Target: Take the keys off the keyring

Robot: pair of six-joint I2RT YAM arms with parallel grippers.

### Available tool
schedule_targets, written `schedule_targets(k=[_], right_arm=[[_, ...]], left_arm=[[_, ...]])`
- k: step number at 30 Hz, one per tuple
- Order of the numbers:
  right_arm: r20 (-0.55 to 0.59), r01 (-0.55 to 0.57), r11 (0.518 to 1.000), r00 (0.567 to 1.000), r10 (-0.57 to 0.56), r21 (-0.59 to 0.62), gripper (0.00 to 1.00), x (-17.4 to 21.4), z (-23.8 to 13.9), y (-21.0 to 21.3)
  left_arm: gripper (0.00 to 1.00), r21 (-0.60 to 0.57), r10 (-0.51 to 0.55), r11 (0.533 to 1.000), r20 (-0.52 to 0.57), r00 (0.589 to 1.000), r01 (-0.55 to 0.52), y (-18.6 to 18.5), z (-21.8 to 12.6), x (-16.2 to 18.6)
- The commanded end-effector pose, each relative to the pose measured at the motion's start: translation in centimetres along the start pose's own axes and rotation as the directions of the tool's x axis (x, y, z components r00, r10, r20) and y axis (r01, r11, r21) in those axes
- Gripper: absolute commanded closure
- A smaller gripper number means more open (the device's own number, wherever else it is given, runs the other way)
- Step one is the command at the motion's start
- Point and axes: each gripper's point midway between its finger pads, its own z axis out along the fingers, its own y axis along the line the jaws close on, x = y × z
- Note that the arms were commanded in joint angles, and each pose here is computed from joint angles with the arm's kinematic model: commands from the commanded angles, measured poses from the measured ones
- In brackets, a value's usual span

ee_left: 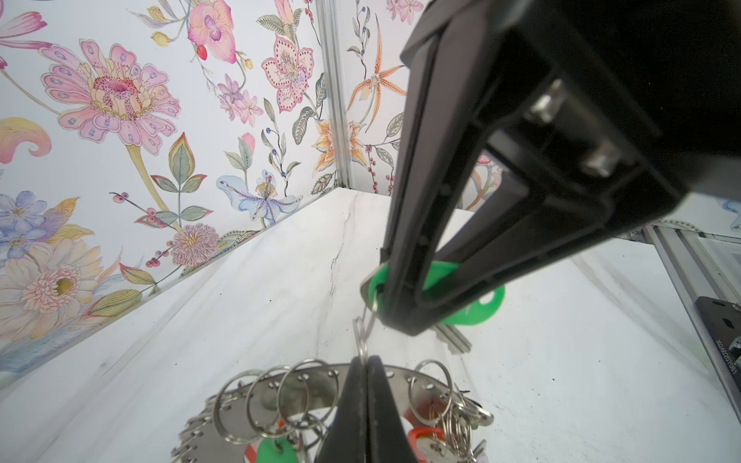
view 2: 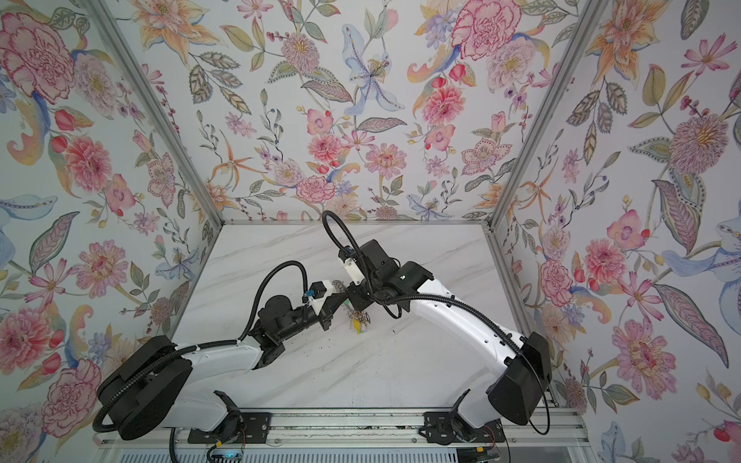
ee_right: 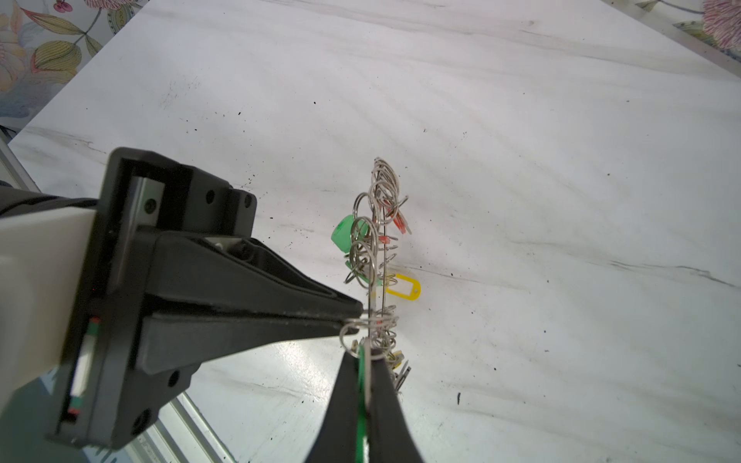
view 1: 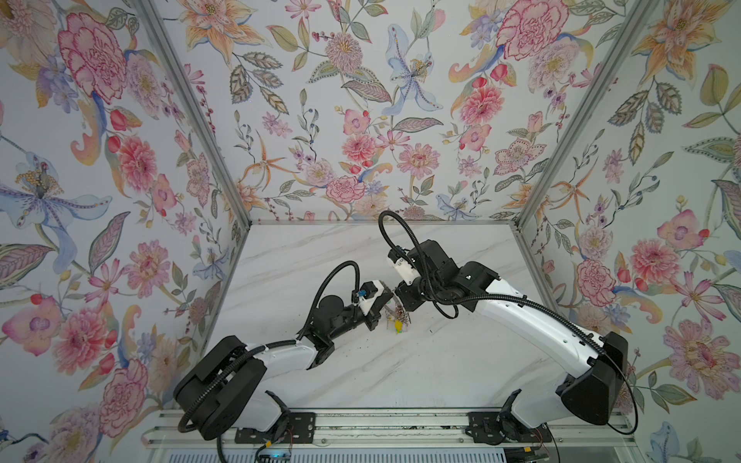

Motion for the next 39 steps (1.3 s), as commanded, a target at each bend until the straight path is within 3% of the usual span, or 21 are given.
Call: schedule_targets(k=[1,22,26,33,35,39], right_arm=[[0.090,-0.001,1.000,0.996,-0.001,0.023,1.00,-1.9,-2.0,-0.7],[-0.037,-0.244,0.970,0.969,0.243,-0.008,1.00,3.2,5.4,-7.8],[-0.080,-0.294,0.939,0.956,0.284,-0.178,1.00,3.0,6.7,-5.7],[-0.128,-0.256,0.927,0.965,0.228,-0.274,1.00,3.2,7.4,-2.0],[-0.129,-0.250,0.904,0.967,0.218,-0.346,1.00,2.8,6.6,-0.7],[-0.099,-0.242,0.923,0.970,0.222,-0.298,1.00,2.5,6.0,-1.7]], left_arm=[[1.00,-0.008,0.021,1.000,0.024,0.999,-0.021,0.0,0.1,-1.1],[1.00,-0.117,0.077,0.991,0.165,0.983,-0.058,1.3,-4.7,-4.1],[1.00,-0.130,0.084,0.990,0.235,0.968,-0.054,1.5,-5.7,-5.3],[1.00,-0.113,0.087,0.992,0.281,0.956,-0.057,1.4,-5.5,-6.4],[1.00,-0.106,0.083,0.993,0.288,0.954,-0.055,1.4,-5.3,-6.5],[1.00,-0.103,0.077,0.993,0.279,0.957,-0.049,1.6,-4.7,-6.3]])
